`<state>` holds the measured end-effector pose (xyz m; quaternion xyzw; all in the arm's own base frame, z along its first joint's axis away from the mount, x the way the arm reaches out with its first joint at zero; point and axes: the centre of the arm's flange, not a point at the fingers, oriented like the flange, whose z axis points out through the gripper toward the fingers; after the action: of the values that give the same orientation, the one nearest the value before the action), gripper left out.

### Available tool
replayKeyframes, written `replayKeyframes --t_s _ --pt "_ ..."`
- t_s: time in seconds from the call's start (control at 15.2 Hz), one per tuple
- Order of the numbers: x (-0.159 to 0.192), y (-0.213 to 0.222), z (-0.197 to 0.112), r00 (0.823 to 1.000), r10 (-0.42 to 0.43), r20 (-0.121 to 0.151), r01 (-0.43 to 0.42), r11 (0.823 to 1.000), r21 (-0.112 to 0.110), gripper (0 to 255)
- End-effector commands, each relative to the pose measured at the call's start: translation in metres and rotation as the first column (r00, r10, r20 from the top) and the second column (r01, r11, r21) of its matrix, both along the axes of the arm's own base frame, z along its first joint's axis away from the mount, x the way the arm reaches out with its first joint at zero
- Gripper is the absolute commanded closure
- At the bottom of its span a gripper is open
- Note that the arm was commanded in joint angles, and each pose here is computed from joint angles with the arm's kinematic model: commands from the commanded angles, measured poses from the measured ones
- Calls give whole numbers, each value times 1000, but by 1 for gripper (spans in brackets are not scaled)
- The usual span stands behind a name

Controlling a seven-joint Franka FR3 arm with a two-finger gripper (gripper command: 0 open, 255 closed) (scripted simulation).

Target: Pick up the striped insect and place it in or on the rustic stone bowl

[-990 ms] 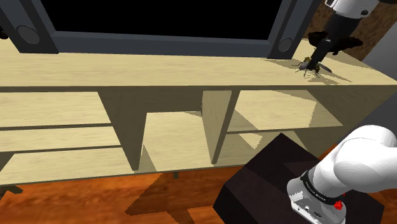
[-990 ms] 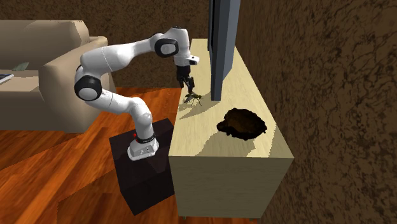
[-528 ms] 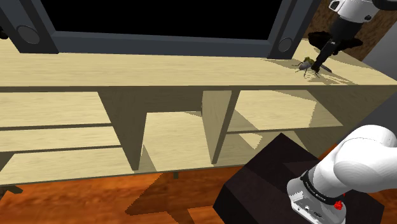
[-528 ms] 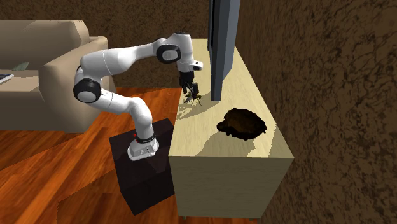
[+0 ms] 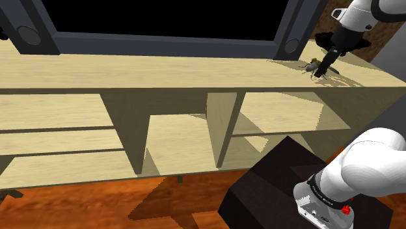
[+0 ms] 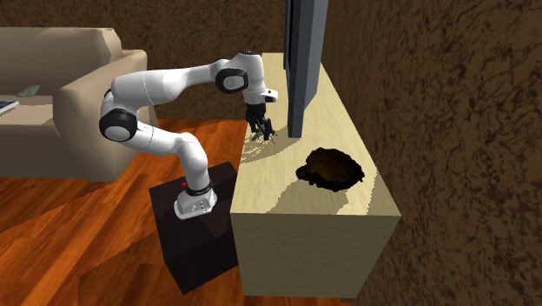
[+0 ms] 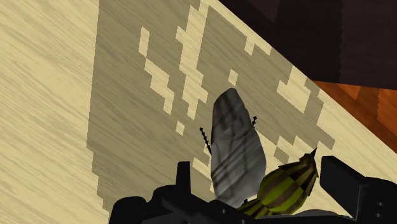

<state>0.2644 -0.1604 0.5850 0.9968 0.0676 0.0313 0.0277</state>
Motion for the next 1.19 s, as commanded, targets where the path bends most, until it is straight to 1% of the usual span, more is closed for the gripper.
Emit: replayKeyframes --t_s 0.0,0.13,0.2,0.79,1.12 --pt "0 0 0 1000 0 0 0 1000 0 0" --pt "0 0 0 1000 0 0 0 1000 0 0" --pt "0 0 0 1000 0 0 0 1000 0 255" --pt "0 0 0 1000 0 0 0 1000 0 255" --pt "0 0 26 1000 0 0 0 1000 0 255"
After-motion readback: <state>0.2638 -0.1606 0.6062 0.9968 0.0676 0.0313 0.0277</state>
